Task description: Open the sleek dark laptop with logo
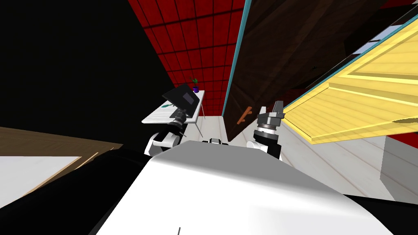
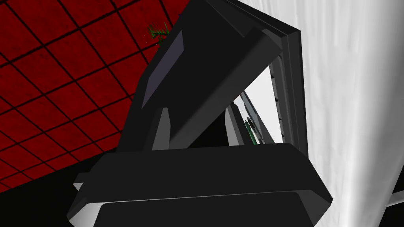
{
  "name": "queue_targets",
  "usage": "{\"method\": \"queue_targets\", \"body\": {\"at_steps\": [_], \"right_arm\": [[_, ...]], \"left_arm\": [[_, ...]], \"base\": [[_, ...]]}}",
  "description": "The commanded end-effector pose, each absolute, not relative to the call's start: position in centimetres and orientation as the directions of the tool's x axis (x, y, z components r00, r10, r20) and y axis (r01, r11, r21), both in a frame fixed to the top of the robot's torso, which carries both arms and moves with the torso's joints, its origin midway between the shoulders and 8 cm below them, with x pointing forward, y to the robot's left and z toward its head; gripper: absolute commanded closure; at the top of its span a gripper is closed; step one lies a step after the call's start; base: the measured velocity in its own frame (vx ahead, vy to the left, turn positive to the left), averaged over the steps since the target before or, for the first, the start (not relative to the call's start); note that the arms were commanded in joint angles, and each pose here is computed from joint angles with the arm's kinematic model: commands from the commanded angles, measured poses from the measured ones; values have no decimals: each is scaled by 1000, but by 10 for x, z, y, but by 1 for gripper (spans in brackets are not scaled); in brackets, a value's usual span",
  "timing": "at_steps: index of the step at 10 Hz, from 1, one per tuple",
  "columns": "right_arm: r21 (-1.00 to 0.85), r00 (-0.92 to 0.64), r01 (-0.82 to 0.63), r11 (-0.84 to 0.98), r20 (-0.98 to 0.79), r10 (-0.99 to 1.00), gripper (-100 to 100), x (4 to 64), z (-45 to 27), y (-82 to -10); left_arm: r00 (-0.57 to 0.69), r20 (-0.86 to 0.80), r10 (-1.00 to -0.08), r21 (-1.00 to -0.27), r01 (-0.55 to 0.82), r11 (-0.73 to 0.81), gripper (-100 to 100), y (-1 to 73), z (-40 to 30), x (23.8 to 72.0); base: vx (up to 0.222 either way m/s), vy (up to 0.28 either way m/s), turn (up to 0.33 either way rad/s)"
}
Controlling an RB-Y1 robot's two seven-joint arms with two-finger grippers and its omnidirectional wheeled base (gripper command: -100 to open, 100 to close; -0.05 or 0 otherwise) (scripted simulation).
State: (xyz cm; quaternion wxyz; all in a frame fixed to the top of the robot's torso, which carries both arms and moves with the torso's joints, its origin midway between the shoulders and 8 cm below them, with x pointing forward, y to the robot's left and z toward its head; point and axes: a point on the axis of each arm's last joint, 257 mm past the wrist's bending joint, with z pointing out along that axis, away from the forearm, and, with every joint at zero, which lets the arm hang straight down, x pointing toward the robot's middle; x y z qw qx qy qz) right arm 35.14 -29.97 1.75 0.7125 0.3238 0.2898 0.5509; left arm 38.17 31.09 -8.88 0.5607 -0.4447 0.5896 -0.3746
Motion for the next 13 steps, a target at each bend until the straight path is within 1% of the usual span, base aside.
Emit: {"method": "queue_targets", "body": {"at_steps": [1,3,4,7,8,9,10,13], "right_arm": [[781,225,-597,183,-56,973,0,351,18,-300],[781,225,-597,183,-56,973,0,351,18,-300],[781,225,-597,183,-56,973,0,351,18,-300],[781,225,-597,183,-56,973,0,351,18,-300],[781,225,-597,183,-56,973,0,351,18,-300],[781,225,-597,183,-56,973,0,351,18,-300],[781,225,-597,183,-56,973,0,351,18,-300],[781,225,-597,183,-56,973,0,351,18,-300]], "left_arm": [[23,-209,-978,-974,-94,206,100,303,-94,386],[21,-128,-992,-988,-87,125,100,298,-97,389],[18,-45,-999,-996,-80,43,100,292,-100,393],[11,80,-997,-994,-69,-80,100,283,-103,398],[14,50,-999,-996,-77,-51,100,285,-104,397],[11,138,-990,-988,-72,-139,100,279,-110,402],[9,98,-995,-992,-78,-98,-100,287,-97,402],[5,99,-995,-992,-79,-99,-100,291,-86,405]], "base": [[-10,57,17],[-19,54,12],[-22,72,26],[-19,56,18],[-5,22,-3],[-13,38,22],[-12,10,26],[1,-29,17]]}}
